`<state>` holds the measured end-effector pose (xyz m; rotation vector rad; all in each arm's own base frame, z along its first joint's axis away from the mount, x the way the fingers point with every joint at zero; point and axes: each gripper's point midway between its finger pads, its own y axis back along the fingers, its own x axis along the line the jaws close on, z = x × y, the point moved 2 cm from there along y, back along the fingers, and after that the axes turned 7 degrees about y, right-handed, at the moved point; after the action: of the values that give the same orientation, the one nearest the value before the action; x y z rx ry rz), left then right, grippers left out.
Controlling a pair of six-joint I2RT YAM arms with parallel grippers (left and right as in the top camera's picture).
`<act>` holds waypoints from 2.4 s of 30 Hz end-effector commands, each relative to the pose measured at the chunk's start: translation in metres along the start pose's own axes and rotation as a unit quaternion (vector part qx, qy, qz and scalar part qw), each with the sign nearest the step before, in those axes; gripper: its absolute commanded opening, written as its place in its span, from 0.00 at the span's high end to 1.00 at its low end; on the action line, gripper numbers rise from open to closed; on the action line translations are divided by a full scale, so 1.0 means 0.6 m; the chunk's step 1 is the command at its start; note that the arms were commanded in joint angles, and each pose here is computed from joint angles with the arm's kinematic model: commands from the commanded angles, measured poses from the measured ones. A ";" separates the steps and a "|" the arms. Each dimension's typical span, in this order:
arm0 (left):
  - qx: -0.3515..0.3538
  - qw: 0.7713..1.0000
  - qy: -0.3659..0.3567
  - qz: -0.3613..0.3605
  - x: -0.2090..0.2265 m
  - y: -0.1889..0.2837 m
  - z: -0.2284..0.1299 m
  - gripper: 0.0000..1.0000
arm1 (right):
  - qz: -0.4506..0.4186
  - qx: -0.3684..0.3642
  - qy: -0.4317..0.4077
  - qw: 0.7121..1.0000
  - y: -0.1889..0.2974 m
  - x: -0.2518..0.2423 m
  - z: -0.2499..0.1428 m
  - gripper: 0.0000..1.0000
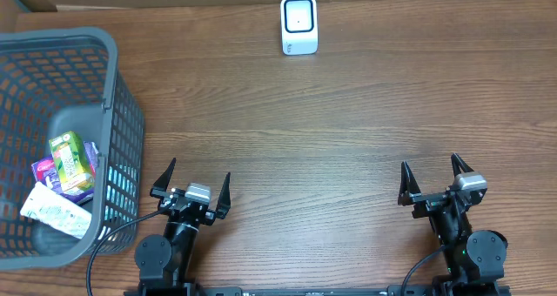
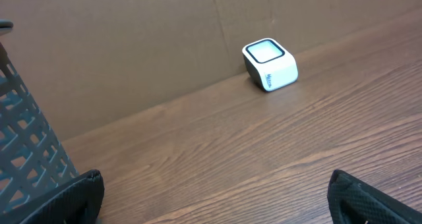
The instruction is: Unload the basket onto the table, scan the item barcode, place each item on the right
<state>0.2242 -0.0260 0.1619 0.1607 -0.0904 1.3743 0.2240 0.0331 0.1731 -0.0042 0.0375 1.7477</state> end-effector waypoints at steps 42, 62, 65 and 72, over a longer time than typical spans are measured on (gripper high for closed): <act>-0.013 0.992 0.126 -0.004 0.023 0.012 0.162 0.00 | 0.011 -0.031 0.002 0.999 0.040 0.007 0.113 0.00; 0.131 0.975 0.165 -0.073 0.044 -0.041 0.398 0.00 | 0.063 0.016 -0.004 0.998 0.090 0.033 0.273 0.00; 0.150 0.971 0.170 -0.073 0.048 -0.041 0.424 0.00 | 0.085 0.037 -0.008 0.996 0.079 0.042 0.290 0.00; 0.174 0.966 0.175 -0.074 0.055 -0.044 0.457 0.00 | 0.124 0.111 -0.026 0.986 0.049 0.057 0.322 0.00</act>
<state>0.2651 -0.0415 0.4261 0.2266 0.4555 1.2582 0.1907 0.0597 0.3488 0.2063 0.2048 1.9365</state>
